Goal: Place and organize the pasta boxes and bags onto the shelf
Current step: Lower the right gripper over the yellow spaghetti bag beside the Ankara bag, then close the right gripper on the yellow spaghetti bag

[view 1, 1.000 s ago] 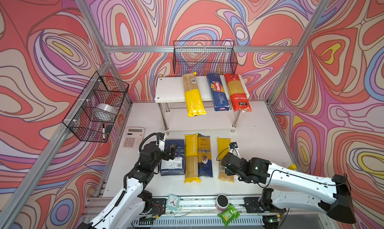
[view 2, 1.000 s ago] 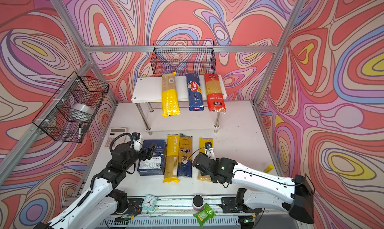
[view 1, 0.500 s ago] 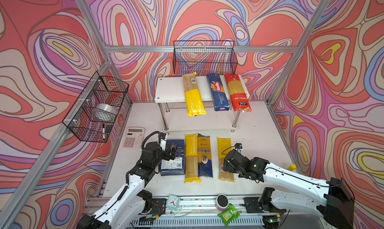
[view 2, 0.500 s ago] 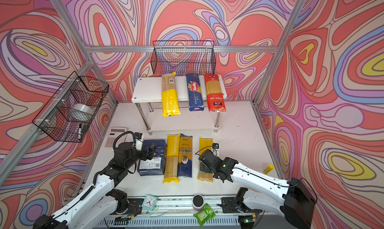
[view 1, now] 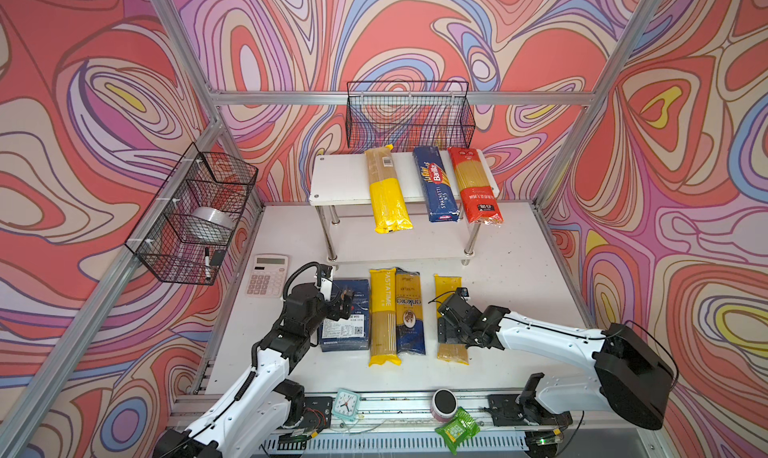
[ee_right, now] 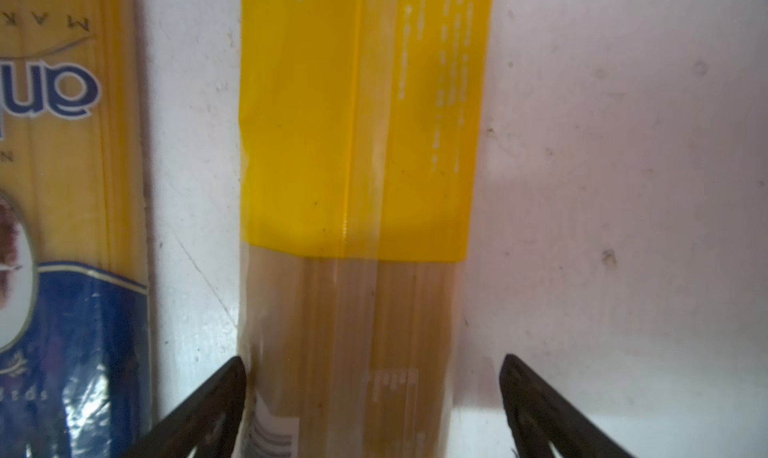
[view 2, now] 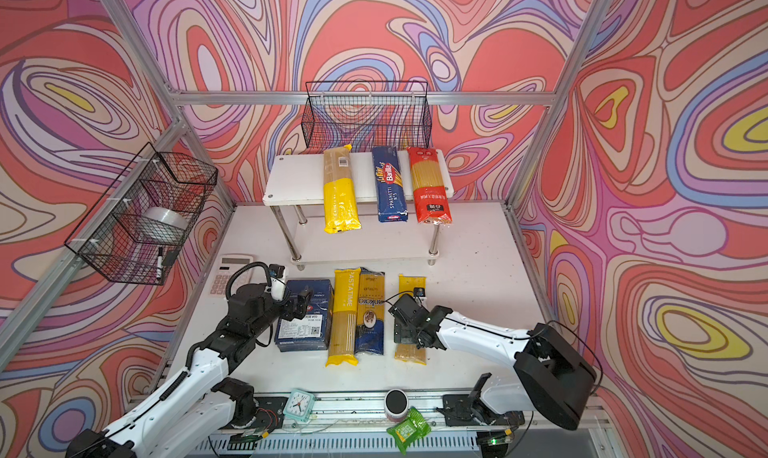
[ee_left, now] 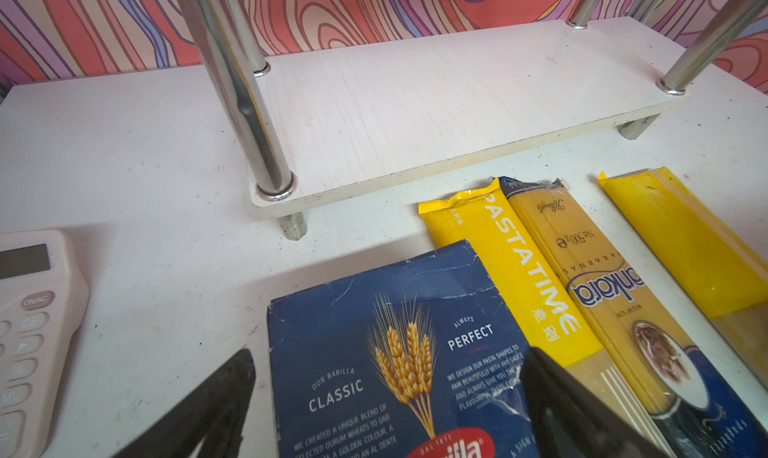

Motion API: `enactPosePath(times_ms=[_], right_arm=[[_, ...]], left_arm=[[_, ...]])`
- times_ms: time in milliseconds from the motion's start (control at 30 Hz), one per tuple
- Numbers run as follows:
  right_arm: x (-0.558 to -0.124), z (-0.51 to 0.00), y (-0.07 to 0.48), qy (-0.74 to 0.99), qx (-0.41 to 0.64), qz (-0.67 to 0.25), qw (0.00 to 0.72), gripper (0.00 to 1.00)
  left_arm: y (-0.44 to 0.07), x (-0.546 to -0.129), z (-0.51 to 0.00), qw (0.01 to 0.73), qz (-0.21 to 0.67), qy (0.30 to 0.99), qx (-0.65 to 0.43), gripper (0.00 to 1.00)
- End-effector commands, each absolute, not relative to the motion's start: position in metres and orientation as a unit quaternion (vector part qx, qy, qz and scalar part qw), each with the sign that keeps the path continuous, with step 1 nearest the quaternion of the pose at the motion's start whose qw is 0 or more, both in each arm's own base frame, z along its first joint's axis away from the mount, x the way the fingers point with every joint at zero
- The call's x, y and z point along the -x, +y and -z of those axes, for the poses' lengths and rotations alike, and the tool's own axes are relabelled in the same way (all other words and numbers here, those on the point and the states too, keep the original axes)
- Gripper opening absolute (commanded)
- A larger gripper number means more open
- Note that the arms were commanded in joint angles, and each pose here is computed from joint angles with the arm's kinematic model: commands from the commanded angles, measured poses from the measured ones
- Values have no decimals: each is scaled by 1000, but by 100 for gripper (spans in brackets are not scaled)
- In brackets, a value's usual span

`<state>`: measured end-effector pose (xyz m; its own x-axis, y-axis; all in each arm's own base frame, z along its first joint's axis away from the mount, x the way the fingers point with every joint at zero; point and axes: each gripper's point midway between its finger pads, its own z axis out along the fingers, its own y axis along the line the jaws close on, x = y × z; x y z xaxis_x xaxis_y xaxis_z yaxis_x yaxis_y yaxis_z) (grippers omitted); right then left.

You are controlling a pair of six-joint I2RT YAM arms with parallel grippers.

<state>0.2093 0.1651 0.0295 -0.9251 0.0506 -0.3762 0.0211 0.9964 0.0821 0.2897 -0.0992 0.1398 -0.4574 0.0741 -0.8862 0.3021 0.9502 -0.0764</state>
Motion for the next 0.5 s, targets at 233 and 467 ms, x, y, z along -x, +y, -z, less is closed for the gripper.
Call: enactPosePath(times_ms=[233, 467], right_arm=[[-226, -29, 194, 972, -22, -114, 207, 99], [-215, -11, 149, 985, -41, 13, 167, 98]], left_arm=[[-101, -294, -147, 509, 109, 846, -118, 100], [-102, -295, -146, 505, 111, 848, -121, 100]])
